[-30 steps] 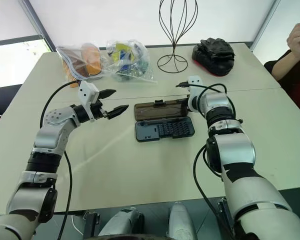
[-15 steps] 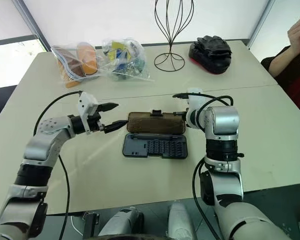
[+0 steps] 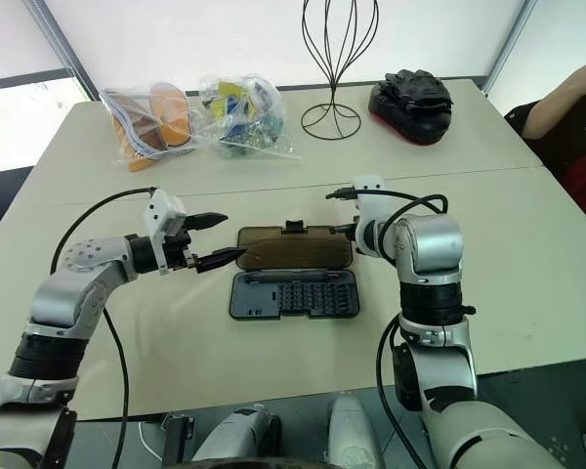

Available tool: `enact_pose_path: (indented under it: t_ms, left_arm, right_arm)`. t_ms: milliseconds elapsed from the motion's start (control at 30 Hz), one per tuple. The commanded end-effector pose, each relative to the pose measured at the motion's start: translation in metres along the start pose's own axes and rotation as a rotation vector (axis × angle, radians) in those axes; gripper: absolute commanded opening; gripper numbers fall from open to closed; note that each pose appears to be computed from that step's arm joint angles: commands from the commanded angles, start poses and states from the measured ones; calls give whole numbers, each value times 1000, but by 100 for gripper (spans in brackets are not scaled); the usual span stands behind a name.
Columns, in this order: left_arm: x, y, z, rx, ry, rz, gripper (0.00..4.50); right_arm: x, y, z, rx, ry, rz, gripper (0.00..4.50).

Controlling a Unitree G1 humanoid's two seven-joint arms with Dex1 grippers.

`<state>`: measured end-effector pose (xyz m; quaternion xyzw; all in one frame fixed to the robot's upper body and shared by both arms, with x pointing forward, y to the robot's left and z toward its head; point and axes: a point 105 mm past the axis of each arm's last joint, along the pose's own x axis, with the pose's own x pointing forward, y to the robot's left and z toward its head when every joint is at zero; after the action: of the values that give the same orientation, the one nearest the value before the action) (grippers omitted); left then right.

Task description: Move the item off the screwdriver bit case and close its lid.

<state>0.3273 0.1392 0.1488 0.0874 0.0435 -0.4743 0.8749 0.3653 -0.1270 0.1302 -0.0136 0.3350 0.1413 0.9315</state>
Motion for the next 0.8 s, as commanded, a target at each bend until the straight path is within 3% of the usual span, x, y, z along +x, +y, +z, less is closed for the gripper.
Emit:
enact_pose_path:
  t_ms: [33, 267, 400, 567, 800]
  left_arm:
    - [0, -2, 11, 32, -37, 2, 450]
    - [-1, -1, 10, 31, -40, 18, 450]
    - [-1, -1, 9, 29, -40, 20, 450]
    - [-4, 4, 14, -32, -83, 42, 450]
    - [-24, -10, 25, -84, -75, -28, 450]
  right_arm:
    - [-5, 12, 8, -40, -44, 59, 2]
    - [-3, 10, 5, -37, -32, 52, 2]
    - [-2, 9, 4, -44, -35, 47, 147]
    - [-18, 3, 17, -93, -94, 58, 399]
    - [-82, -2, 59, -195, -276, 207, 399]
